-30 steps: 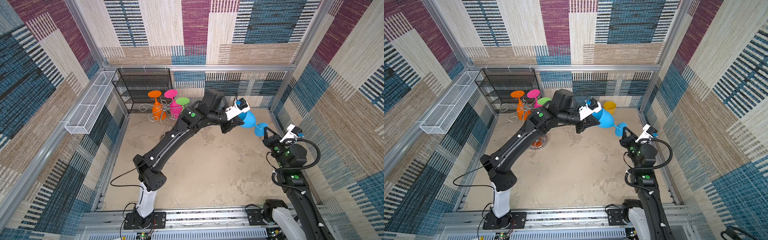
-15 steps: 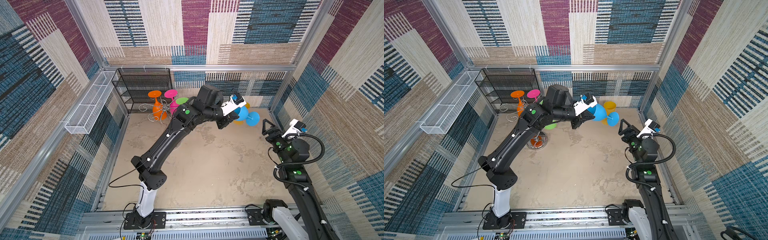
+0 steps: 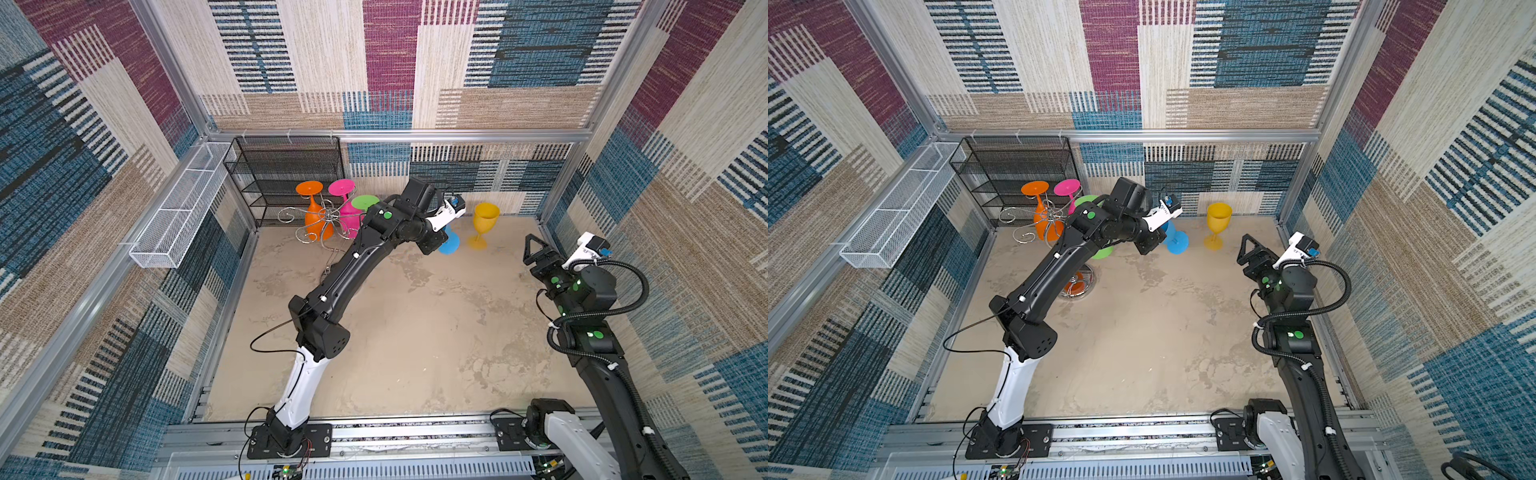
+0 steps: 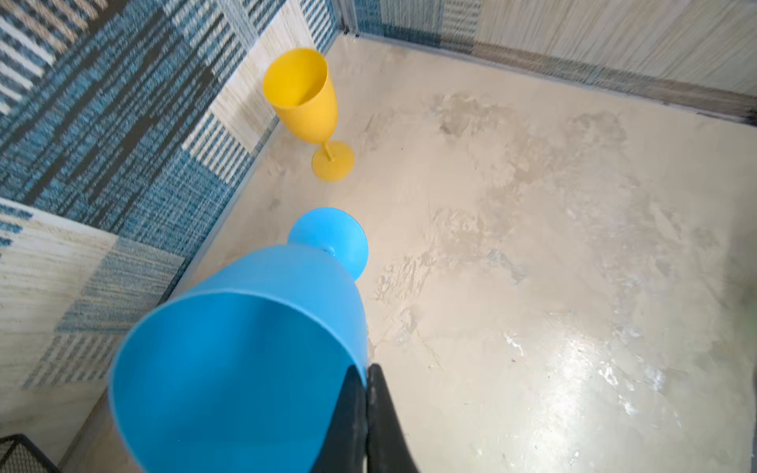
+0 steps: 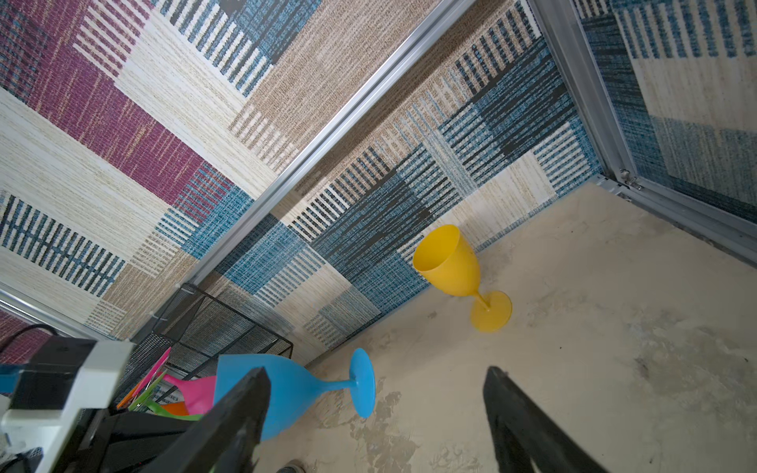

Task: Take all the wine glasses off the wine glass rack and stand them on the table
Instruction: 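Lower the blue glass upright onto the table and open the left gripper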

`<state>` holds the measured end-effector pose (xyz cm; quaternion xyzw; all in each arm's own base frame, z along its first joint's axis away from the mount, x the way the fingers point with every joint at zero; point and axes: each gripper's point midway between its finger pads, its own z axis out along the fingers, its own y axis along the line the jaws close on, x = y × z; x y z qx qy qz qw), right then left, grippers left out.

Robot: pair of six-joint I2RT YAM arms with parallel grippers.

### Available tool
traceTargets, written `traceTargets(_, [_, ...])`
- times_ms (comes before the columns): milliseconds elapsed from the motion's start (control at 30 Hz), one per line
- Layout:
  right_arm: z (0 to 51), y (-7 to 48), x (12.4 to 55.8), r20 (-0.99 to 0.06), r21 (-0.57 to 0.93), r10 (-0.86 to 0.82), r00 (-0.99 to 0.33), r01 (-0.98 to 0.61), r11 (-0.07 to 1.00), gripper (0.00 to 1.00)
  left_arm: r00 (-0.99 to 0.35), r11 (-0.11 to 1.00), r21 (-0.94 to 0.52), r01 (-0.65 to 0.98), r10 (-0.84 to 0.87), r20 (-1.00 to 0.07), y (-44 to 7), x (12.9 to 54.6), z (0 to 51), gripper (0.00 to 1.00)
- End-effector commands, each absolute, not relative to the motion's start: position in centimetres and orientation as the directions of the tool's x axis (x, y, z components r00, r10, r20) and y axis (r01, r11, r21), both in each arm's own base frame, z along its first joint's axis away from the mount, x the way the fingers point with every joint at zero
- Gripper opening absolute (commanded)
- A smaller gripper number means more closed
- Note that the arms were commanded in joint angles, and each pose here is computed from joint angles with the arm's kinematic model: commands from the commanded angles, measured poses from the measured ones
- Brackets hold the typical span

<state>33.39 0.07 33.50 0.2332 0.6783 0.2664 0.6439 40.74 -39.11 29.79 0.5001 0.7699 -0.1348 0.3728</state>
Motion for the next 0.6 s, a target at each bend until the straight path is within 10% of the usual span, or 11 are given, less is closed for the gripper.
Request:
traceTargets(0, [33.1, 0.3, 33.2, -0.750, 0.661, 0.658, -0.072, -0.032, 0.750, 0.83, -0.256, 0.494, 0.148, 0.857, 0.656, -0.710, -39.1, 41.0, 29.6, 0.00])
traceTargets(567, [31.6, 1.2, 33.4, -0.725, 0.684, 0.674, -0.140, -0.044, 0.728, 0.80, -0.299, 0.479, 0.237, 0.845, 0.792, -0.532, -36.9, 41.9, 23.3, 0.00])
